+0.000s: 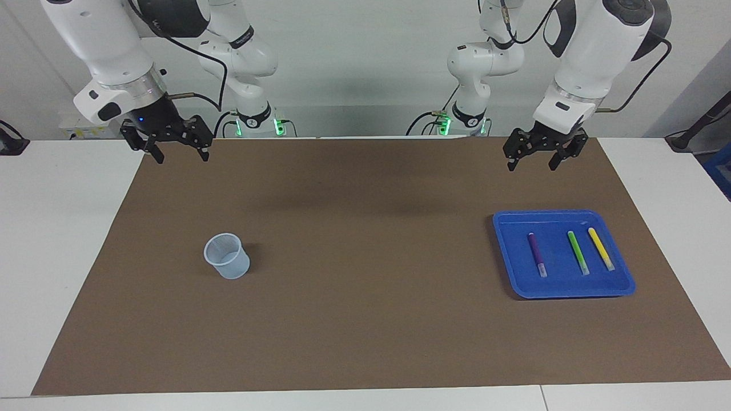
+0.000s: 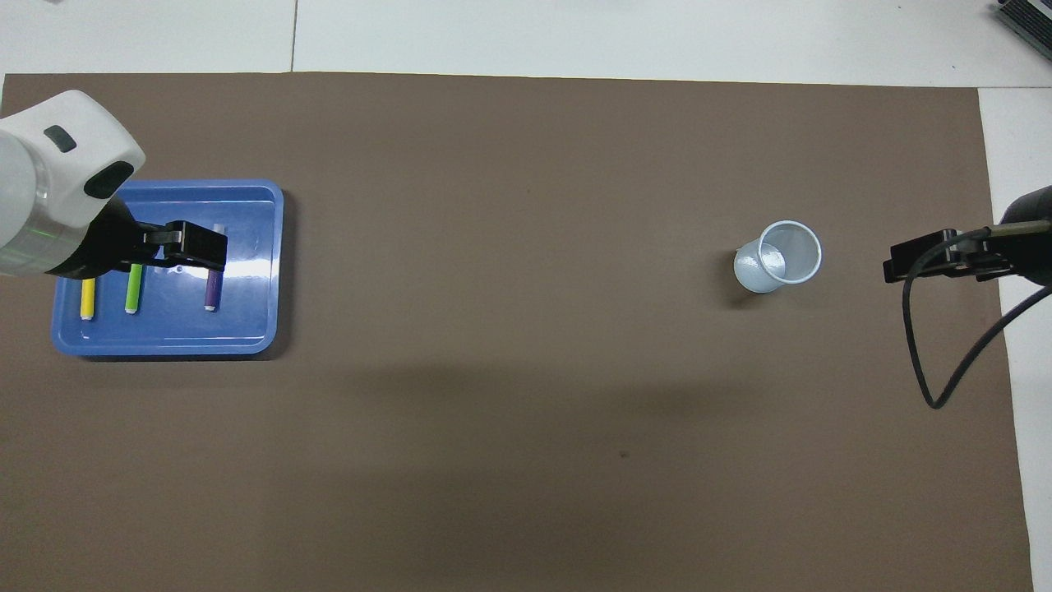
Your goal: Right arm passes pens to left for tray arrangement
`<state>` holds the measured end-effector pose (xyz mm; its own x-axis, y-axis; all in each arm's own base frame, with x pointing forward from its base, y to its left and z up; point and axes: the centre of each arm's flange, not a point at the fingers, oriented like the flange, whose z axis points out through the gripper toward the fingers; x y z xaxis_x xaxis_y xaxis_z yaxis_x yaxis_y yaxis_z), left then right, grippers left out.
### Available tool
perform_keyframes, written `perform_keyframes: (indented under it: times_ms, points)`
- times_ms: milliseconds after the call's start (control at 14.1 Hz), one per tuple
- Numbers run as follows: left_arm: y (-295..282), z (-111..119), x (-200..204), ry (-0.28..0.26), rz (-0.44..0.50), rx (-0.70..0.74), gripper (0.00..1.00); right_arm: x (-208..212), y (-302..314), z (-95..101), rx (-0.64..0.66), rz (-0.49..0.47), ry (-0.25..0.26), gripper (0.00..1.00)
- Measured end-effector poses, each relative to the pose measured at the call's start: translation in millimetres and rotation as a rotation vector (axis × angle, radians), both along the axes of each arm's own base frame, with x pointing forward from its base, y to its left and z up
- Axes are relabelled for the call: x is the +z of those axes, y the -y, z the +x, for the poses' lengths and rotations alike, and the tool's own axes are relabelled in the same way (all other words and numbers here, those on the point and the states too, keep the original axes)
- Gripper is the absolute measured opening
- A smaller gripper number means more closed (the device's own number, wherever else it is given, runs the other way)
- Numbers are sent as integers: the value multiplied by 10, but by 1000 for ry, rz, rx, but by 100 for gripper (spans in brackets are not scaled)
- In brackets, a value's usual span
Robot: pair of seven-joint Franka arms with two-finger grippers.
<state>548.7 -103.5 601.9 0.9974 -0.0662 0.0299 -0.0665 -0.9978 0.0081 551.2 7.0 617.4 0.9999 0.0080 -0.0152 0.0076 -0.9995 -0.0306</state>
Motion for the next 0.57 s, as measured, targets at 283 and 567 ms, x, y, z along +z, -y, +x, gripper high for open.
perform_keyframes:
  times_ms: [283, 567]
  points:
    - [0, -5, 11, 2, 0, 0, 100, 0, -75, -2, 13, 0, 0, 100]
    - [0, -5, 11, 2, 0, 0, 100, 0, -75, -2, 14, 0, 0, 100]
